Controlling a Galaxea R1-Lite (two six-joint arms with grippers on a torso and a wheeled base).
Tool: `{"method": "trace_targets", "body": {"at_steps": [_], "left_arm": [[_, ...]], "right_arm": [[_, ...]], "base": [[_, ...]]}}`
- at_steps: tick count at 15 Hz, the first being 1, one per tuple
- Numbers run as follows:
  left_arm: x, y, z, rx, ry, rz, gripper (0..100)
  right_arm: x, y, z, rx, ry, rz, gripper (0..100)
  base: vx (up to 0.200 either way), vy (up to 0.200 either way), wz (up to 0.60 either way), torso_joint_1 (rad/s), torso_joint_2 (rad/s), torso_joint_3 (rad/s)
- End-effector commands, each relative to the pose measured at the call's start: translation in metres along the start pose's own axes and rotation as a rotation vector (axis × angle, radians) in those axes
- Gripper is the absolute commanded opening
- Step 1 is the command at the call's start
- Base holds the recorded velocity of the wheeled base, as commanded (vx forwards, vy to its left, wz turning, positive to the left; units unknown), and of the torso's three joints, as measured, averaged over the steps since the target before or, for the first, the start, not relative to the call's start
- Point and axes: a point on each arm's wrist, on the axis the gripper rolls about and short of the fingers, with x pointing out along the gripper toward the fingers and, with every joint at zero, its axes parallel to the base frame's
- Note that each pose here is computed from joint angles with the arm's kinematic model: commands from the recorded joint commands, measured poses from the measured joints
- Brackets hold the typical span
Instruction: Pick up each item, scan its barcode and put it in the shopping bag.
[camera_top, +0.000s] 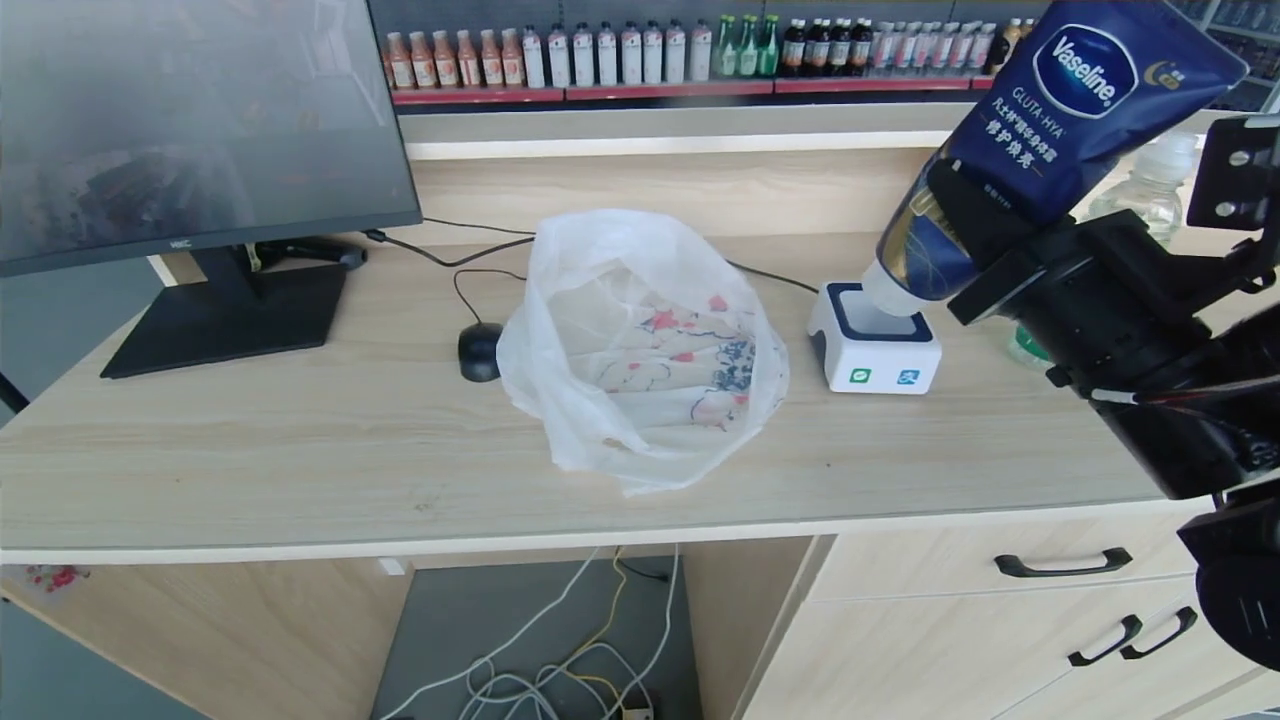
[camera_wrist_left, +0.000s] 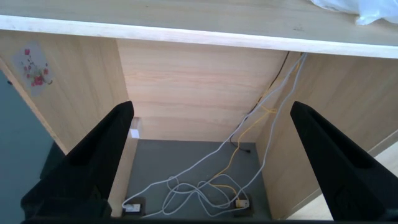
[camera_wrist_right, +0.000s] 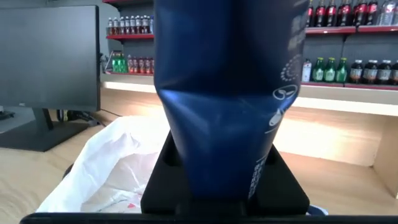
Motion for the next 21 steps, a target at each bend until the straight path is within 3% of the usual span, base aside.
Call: {"method": "trace_targets", "body": {"at_steps": [1,8,14,18,21], "left_arm": [[0.000,0.000,0.000,-0.002,0.002,0.000,100],[0.000,0.000,0.000,-0.002,0.002,0.000,100],[0.000,0.000,0.000,0.001,0.002,0.000,100],[0.000,0.000,0.000,0.001,0.002,0.000,100],[0.000,0.000,0.000,0.001,0.002,0.000,100]], "right_arm": [[-0.001,0.000,0.001,-0.001,-0.003,0.001,0],[-0.001,0.001,-0.001,-0.002,0.006,0.002,0],[-0.003,0.003,-0.004,-0.006,0.017,0.009,0],[-0.016,0.016,-0.020,-0.002,0.110,0.061,0],[0.002,0.019,-0.027,0.010,0.213,0.077,0]], "base": [[0.000,0.200,0.00,0.002,0.00,0.007],[0.000,0.200,0.00,0.003,0.00,0.002],[0.000,0.000,0.00,0.000,0.00,0.000],[0.000,0.000,0.00,0.000,0.00,0.000],[0.000,0.000,0.00,0.000,0.00,0.000]]}}
